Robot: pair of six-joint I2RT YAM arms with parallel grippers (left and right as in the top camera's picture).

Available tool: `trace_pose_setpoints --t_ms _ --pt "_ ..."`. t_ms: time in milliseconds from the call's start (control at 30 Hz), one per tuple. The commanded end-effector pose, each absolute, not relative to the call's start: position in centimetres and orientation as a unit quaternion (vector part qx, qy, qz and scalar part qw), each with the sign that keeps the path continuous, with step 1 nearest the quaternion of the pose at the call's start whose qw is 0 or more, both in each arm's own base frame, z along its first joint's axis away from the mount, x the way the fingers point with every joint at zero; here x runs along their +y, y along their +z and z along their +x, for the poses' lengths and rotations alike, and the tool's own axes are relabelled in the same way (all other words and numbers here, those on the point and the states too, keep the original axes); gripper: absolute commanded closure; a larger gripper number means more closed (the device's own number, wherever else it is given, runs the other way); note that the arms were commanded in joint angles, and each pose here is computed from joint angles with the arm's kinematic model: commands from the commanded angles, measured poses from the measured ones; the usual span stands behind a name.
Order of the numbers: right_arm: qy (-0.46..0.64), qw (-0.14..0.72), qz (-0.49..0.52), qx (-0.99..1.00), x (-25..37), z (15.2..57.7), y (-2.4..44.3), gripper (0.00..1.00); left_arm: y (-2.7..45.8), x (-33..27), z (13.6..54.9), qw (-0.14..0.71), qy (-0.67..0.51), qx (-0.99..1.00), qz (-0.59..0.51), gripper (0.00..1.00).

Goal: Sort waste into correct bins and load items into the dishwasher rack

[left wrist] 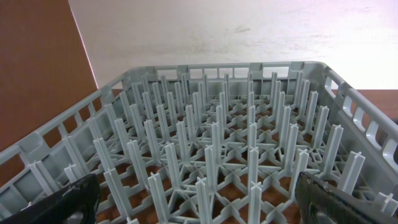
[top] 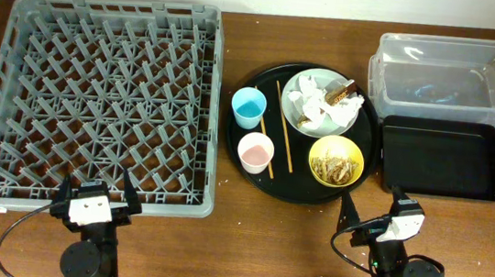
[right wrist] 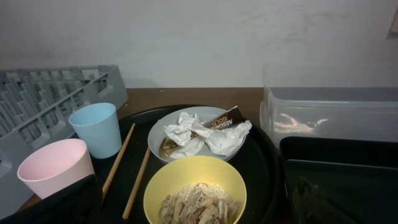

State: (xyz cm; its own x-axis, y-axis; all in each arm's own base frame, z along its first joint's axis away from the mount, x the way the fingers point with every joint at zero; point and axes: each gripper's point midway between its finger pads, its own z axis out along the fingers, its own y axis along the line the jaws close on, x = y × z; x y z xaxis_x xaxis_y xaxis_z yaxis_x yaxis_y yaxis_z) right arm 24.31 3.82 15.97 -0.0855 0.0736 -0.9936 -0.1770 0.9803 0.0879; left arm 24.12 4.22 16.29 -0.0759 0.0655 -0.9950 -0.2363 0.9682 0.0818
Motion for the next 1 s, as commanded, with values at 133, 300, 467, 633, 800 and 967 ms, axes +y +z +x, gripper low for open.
trace_pose_setpoints --t_ms 133,300,467,633,800,967 --pt "0.097 0.678 -0.036 0.728 3.94 24.28 15.96 0.02 16.16 4.21 24.13 0.677 0.115 0.725 -0.052 0.01" --pt "0.097 0.677 -0.036 0.729 3.94 24.28 15.87 0.01 16.17 4.21 24.13 0.677 0.115 0.725 -0.052 0.01" --pt "0.097 0.676 -0.036 0.729 3.94 24.28 15.86 0.02 16.17 4.21 24.13 0.677 0.115 0.725 -0.052 0.01" --pt "0.097 0.677 -0.036 0.729 3.94 24.28 15.87 0.02 16.17 4.21 24.13 0.677 0.116 0.725 -0.052 0.01" --pt "0.078 0.677 -0.021 0.732 3.12 24.41 15.73 0.02 16.17 4.21 24.13 0.677 0.115 0.725 -0.052 0.01" --pt "0.082 0.683 -0.022 0.725 3.25 24.42 16.2 0.02 16.17 4.21 24.13 0.677 0.115 0.725 -0.052 0.01"
